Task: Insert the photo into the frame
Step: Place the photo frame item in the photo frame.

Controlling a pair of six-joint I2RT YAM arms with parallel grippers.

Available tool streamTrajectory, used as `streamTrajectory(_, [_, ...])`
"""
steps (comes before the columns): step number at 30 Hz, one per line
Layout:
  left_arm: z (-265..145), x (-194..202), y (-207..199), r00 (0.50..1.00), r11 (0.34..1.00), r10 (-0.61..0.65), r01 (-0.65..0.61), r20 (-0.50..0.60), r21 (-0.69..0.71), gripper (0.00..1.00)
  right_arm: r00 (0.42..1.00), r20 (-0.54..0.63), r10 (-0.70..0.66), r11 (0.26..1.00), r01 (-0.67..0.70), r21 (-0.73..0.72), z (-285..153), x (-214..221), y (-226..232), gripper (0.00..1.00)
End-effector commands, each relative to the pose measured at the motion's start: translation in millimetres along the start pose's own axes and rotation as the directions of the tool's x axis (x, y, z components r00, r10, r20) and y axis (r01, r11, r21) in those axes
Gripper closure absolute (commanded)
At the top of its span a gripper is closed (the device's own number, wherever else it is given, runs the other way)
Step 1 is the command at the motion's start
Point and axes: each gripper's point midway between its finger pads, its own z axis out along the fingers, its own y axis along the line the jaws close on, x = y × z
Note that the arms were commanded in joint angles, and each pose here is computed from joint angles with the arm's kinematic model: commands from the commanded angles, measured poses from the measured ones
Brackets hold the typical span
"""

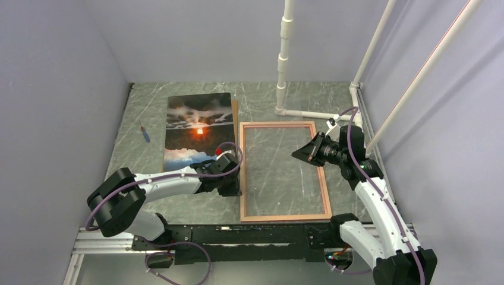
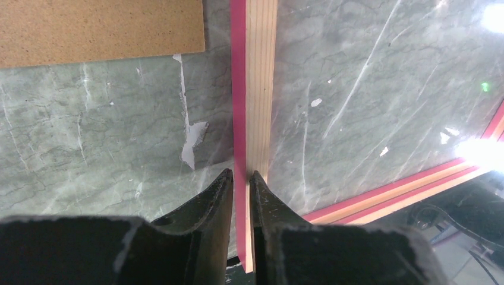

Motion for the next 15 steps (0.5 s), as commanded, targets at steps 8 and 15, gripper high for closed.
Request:
streamTrajectory(8, [13.7, 12.0, 54.2, 0.998, 0.976, 0.054, -0.057, -0.019, -0.209, 0.8, 0.998, -0.042, -0.035, 0.999, 0.034, -0.028, 3.2, 6.0, 1.0, 1.0])
streamTrajectory(15, [14.5, 12.9, 54.0, 0.998, 0.976, 0.057, -0.06, -0.023, -0.21, 0.8, 0.998, -0.05, -0.032, 0.999, 0.031, -0.029, 5.4, 10.6, -4.4, 1.0])
